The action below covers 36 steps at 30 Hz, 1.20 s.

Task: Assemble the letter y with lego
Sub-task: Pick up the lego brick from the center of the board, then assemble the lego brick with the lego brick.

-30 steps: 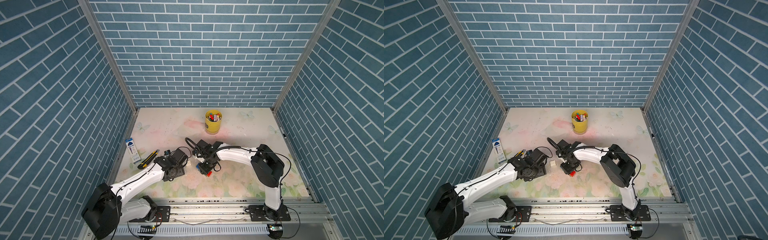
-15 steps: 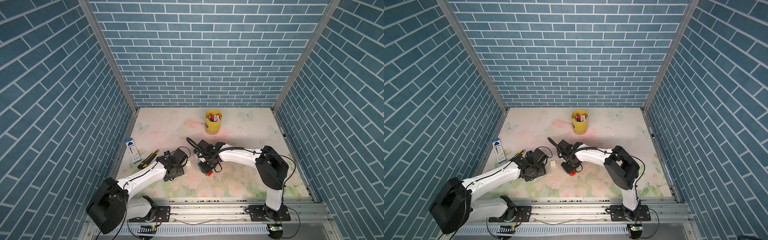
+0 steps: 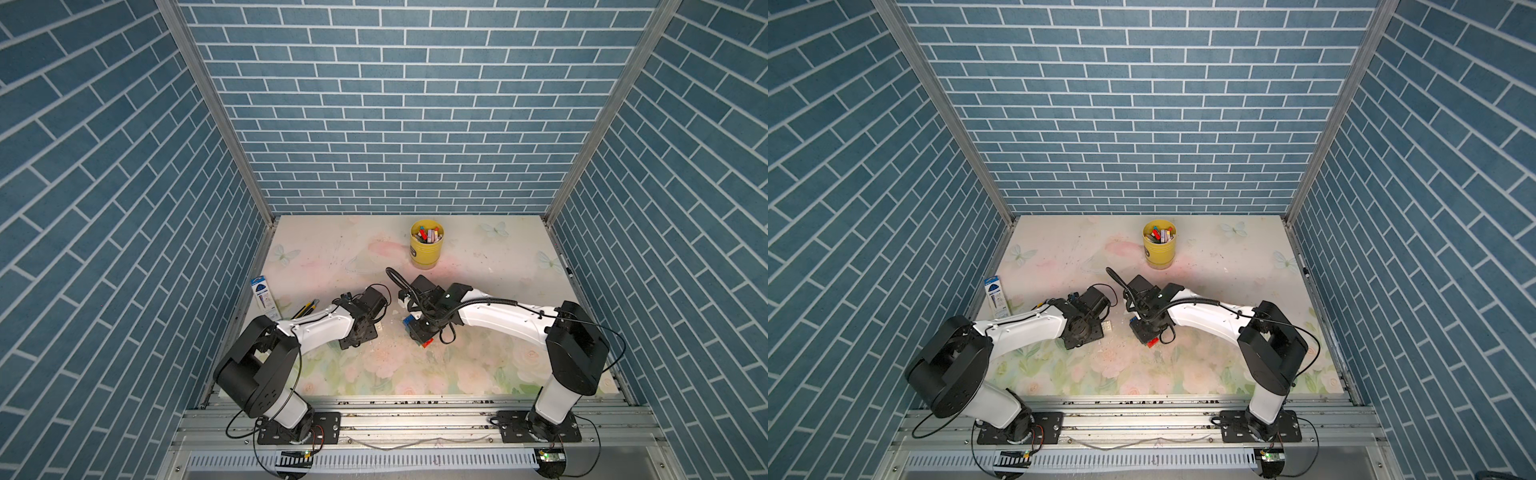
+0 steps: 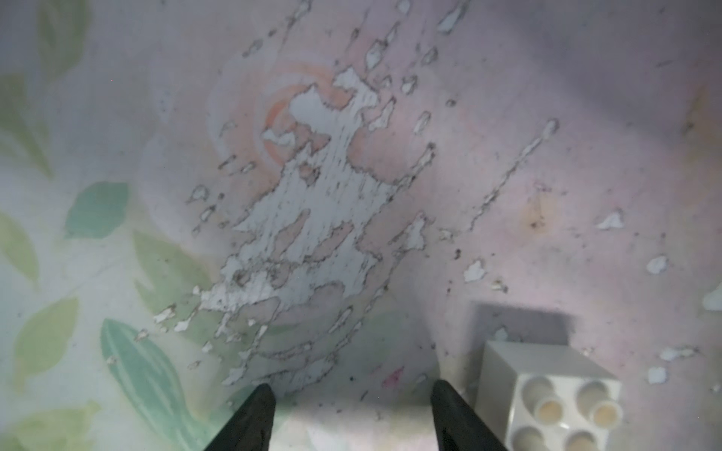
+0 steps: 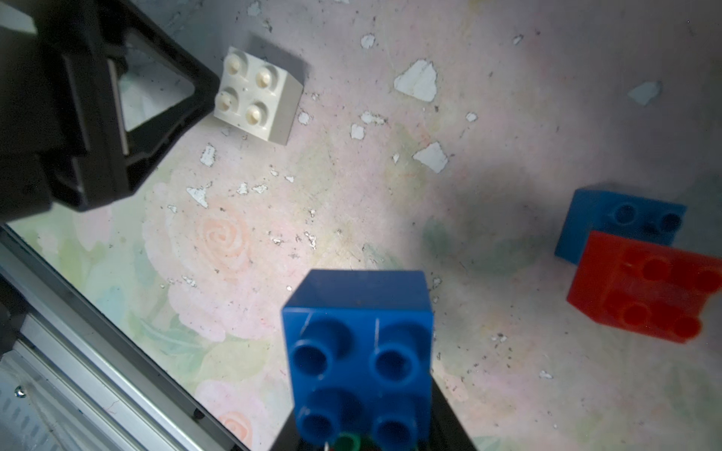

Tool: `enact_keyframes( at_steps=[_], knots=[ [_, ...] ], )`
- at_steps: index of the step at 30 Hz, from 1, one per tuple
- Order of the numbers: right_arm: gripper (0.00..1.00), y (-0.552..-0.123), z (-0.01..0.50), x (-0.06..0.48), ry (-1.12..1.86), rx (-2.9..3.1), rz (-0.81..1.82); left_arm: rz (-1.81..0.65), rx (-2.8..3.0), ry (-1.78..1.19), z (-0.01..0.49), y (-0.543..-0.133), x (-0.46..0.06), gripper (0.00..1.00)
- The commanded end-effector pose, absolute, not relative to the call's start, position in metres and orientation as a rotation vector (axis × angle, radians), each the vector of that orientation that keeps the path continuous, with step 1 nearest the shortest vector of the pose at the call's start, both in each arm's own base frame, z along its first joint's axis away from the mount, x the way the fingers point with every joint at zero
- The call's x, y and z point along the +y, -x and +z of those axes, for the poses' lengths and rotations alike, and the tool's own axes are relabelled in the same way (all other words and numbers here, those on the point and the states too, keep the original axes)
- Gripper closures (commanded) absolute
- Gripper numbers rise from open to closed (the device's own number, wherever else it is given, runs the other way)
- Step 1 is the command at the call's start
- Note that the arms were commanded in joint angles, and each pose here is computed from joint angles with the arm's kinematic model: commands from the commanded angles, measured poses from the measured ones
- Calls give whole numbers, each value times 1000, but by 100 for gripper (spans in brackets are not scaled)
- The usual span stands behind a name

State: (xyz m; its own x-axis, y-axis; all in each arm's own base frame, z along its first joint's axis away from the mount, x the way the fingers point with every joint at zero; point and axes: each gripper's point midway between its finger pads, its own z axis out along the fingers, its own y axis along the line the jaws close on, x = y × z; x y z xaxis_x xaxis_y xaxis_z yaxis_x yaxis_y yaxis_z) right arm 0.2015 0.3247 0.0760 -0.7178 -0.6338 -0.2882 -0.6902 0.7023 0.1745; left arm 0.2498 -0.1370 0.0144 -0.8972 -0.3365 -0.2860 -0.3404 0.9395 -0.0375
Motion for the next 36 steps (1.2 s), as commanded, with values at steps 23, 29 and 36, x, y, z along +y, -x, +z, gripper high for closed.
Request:
enact_keyframes(
  at_steps=[23, 29, 36],
  knots=[
    [68, -236, 90, 302, 773, 2735, 402, -129, 2853, 355, 10, -252, -203, 37],
    [68, -242, 88, 302, 732, 2753, 409, -185, 2847, 361, 16, -249, -208, 37],
    [68, -249, 96, 311, 719, 2755, 415, -204, 2820, 396, 27, -238, -195, 37]
  ],
)
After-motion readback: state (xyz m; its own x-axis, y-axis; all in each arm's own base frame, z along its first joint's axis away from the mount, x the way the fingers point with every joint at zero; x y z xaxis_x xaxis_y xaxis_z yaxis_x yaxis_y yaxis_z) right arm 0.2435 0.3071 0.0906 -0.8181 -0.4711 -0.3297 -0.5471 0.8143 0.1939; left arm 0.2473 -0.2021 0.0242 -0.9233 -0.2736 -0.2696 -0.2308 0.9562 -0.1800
